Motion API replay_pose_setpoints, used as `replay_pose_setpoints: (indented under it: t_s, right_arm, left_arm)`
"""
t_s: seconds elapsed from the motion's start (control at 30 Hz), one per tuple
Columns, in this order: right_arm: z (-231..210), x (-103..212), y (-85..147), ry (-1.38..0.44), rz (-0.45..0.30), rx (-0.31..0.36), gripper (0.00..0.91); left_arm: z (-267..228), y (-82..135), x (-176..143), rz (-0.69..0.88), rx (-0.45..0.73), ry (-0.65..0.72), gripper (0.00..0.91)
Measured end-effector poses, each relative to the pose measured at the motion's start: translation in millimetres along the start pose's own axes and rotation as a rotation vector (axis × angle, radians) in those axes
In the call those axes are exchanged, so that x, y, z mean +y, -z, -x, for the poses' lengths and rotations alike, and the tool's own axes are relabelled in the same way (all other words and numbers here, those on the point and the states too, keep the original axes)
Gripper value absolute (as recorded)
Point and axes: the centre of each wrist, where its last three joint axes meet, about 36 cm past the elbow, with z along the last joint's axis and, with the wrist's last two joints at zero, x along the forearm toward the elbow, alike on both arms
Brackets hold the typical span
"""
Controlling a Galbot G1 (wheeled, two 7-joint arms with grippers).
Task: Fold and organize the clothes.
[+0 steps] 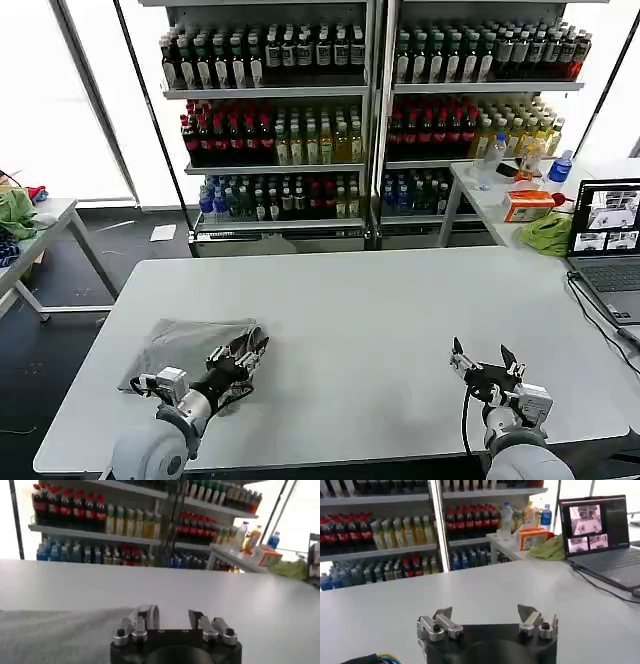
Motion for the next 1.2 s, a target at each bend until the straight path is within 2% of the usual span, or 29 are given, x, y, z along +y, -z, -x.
replay_pose_setpoints:
  t_s: [0.23, 0.53, 0.87, 1.2]
  right_arm:
    - [2, 6, 6, 0.025, -0.019, -0.011, 0.907]
    - [1, 16, 14, 0.059, -0.037, -0.029, 0.907]
    - [-1, 16, 15, 0.061, -0.041, -0.032, 0.907]
    - [-2, 19, 9, 0.064, -0.044, -0.021, 0.907]
  left_arm:
    - [-10, 29, 11, -0.047, -0.077, 0.022, 0.907]
    - [-16, 55, 60, -0.036, -0.14, 0.137, 0.907]
    - [-19, 42, 119, -0.06, -0.111, 0.26, 0.907]
    - [-20, 16, 145, -0.072, -0.049, 0.304, 0.907]
